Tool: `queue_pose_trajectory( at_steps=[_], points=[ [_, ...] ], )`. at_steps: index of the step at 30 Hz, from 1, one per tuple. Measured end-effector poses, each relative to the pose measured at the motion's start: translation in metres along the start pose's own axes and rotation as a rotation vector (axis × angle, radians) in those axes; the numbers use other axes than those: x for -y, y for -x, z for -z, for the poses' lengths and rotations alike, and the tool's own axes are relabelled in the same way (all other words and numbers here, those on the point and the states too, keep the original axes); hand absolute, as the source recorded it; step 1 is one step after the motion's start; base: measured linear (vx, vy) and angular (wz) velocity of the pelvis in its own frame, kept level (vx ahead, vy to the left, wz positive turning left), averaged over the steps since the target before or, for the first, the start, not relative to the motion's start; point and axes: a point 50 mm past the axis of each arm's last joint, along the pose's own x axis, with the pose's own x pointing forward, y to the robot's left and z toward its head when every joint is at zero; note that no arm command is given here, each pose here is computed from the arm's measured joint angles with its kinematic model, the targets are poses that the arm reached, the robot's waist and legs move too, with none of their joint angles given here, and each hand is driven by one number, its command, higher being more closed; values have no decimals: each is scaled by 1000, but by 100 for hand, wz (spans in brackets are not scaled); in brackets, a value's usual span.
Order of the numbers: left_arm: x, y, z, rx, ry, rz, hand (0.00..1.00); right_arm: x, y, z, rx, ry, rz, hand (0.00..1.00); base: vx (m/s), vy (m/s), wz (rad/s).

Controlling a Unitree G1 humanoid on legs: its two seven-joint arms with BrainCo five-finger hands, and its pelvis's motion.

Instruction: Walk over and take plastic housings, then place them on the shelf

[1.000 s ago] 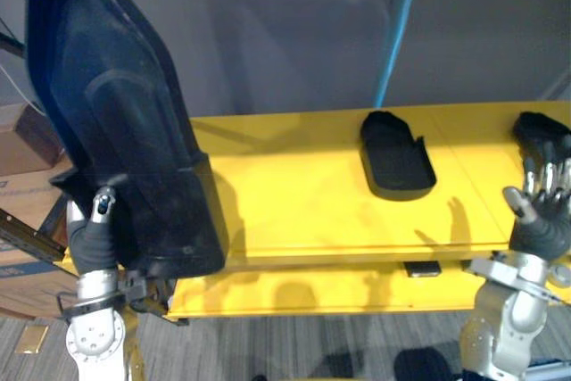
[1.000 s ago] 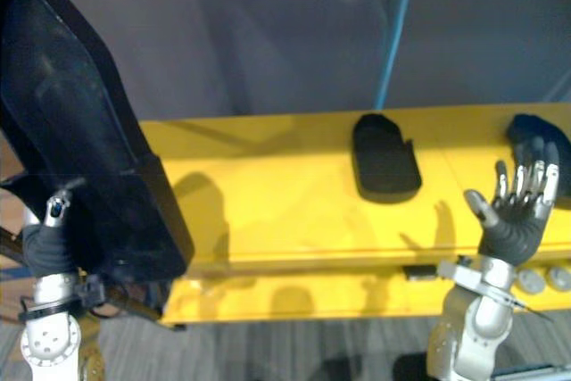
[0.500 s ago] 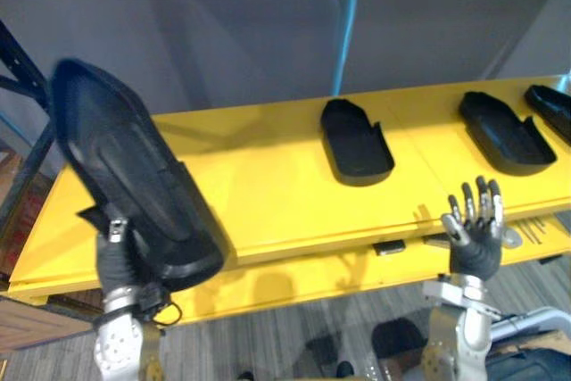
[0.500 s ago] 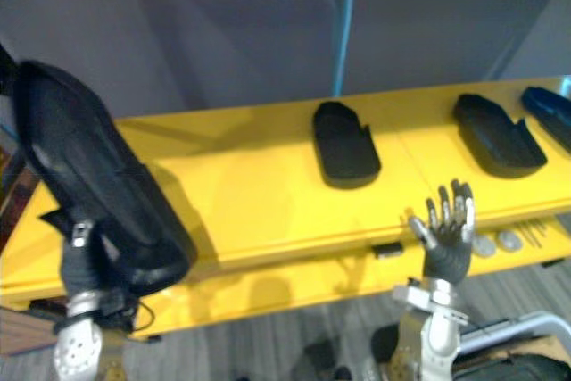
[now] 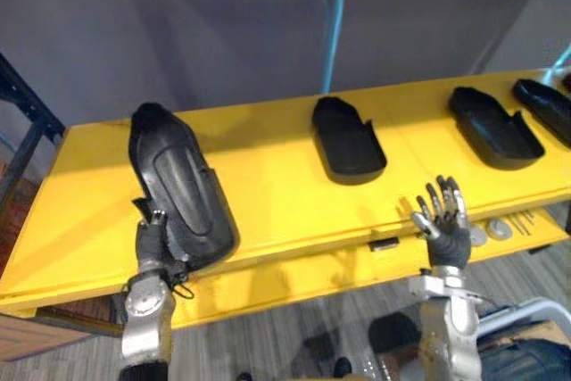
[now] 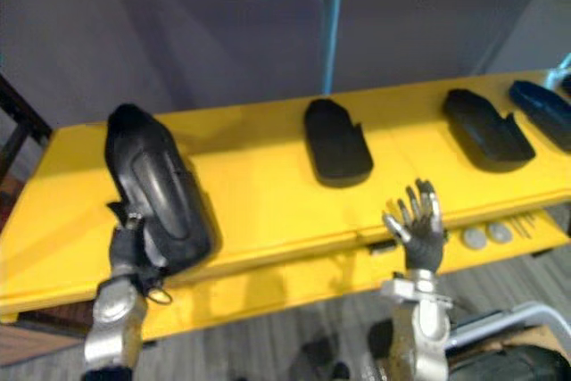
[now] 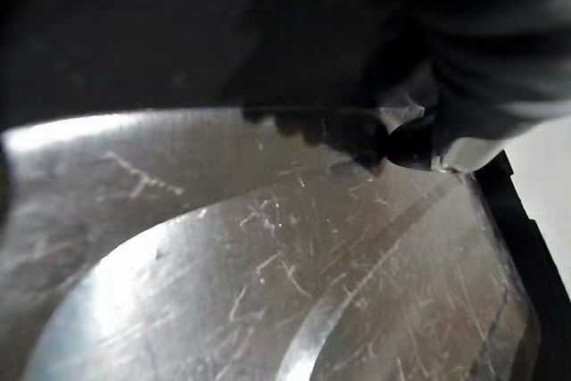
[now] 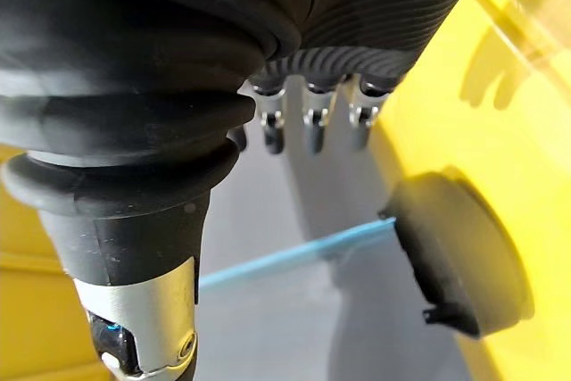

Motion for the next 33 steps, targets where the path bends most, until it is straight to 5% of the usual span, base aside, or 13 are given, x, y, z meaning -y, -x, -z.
queue_pose_trajectory(
  at_steps=[21, 33],
  points=[
    [-37, -67, -28, -187, -288, 132, 100, 11, -10, -8, -26, 70, -109, 0, -8, -21, -8],
    [-37, -76, -33, -287, -72, 191, 100, 7, -8, -1, -76, 59, -125, 0, 0, 0, 0]
  ],
)
